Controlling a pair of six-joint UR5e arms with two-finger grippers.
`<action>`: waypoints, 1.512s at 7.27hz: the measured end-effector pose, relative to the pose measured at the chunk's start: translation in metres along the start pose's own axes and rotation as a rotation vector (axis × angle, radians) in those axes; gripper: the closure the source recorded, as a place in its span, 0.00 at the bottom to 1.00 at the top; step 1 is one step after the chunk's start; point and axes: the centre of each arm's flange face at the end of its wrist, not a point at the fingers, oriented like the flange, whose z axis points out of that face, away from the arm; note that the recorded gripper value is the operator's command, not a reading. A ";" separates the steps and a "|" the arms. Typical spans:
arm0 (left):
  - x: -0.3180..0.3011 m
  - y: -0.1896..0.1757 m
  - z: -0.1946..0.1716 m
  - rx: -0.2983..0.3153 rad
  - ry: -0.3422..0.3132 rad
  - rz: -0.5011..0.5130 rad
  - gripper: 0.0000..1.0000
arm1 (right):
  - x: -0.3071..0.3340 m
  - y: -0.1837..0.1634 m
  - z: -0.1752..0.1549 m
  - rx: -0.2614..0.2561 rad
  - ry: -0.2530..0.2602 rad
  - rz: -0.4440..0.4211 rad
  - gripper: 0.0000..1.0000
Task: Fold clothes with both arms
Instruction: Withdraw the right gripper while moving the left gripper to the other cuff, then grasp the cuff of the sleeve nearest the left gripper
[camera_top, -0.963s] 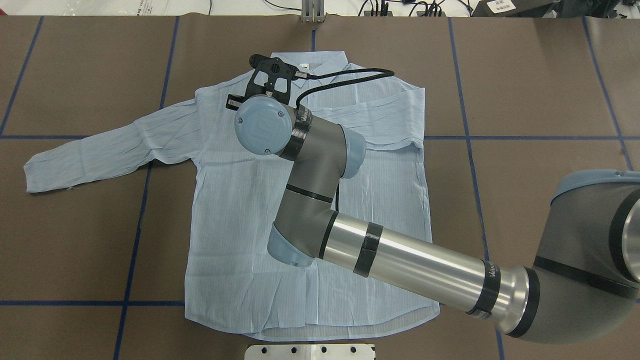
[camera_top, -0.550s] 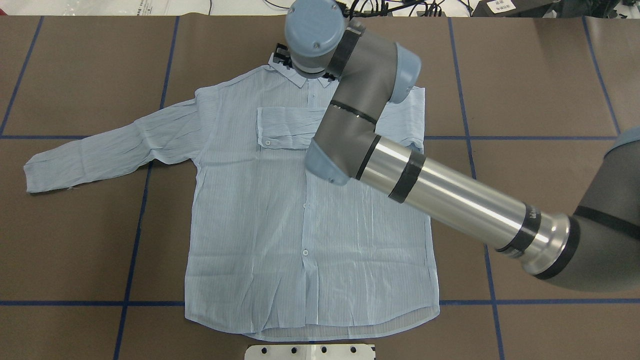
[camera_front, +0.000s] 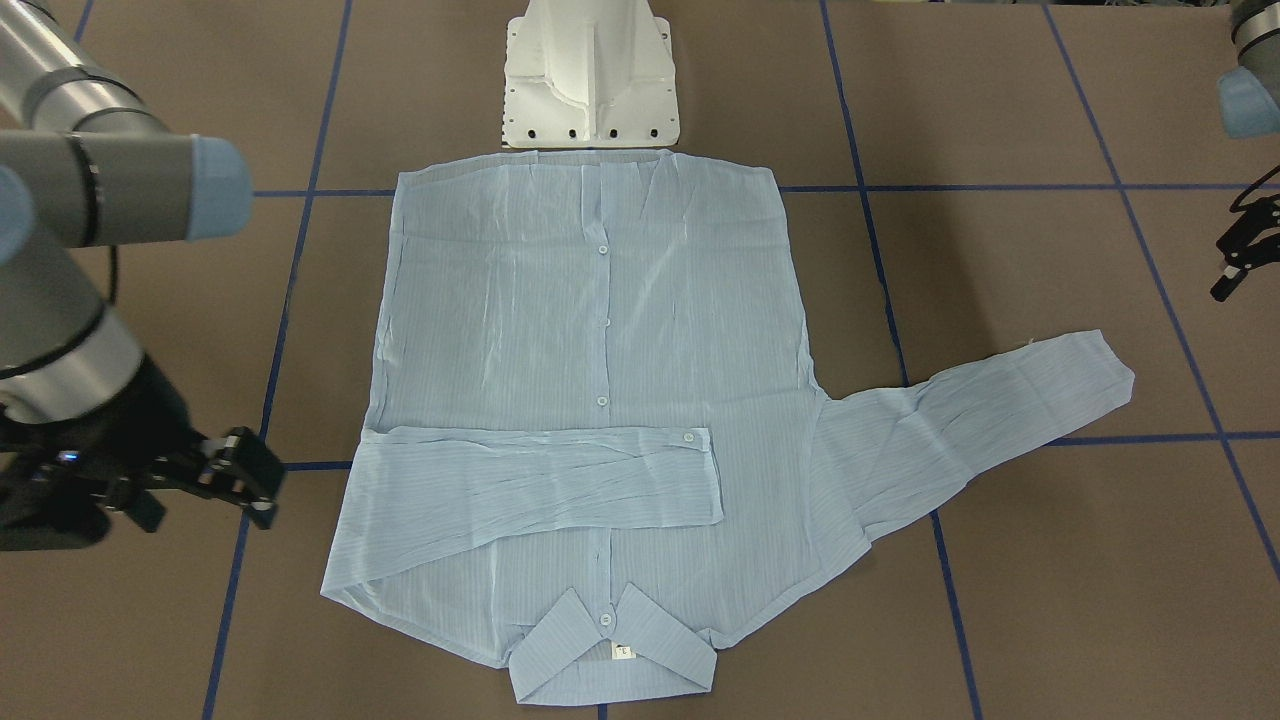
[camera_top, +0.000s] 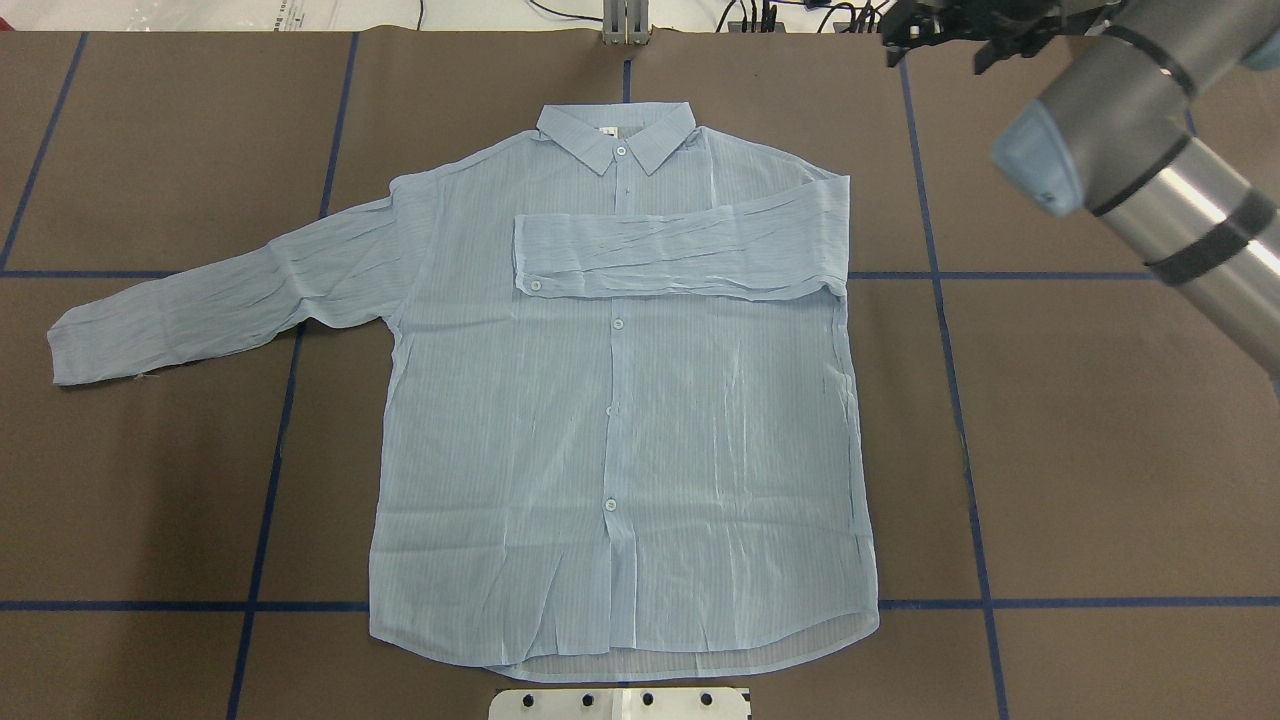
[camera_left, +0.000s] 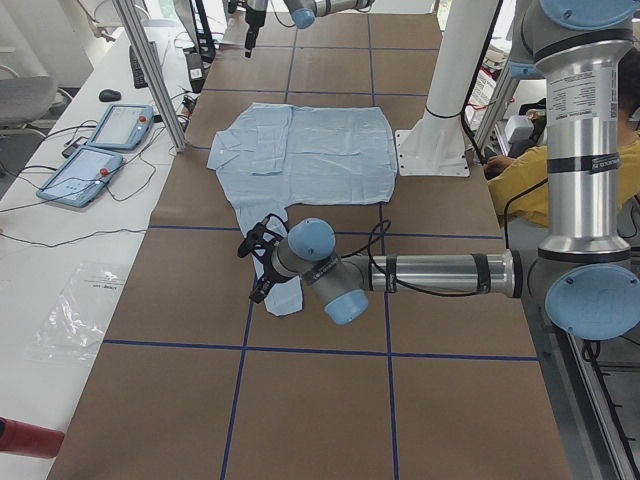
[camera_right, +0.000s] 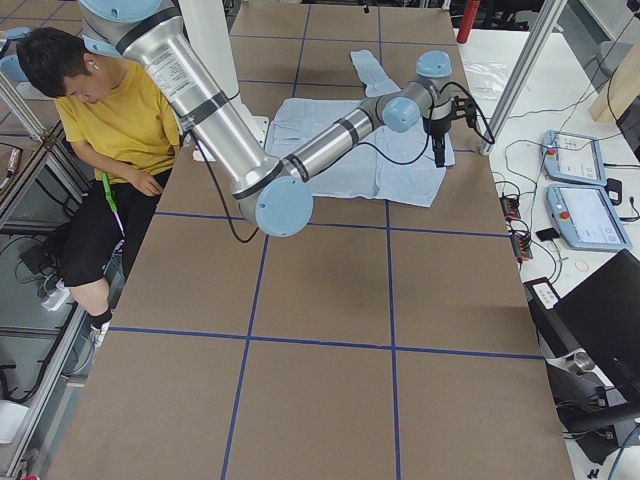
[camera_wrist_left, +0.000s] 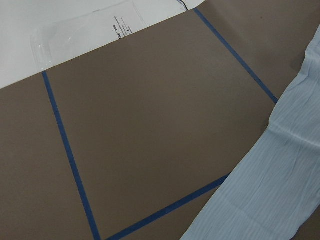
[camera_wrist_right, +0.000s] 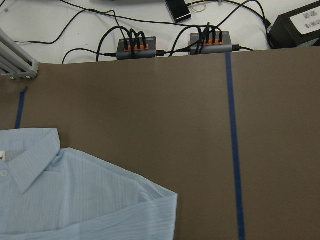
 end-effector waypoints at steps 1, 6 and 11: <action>0.002 0.027 0.021 0.016 0.010 -0.071 0.13 | 0.067 0.017 -0.010 -0.020 0.004 -0.059 0.00; 0.038 0.109 0.107 0.042 -0.013 -0.207 0.18 | 0.161 0.083 -0.037 -0.043 0.013 -0.121 0.00; 0.049 0.119 0.118 0.027 -0.011 -0.192 0.45 | 0.165 0.089 -0.039 -0.044 0.015 -0.119 0.00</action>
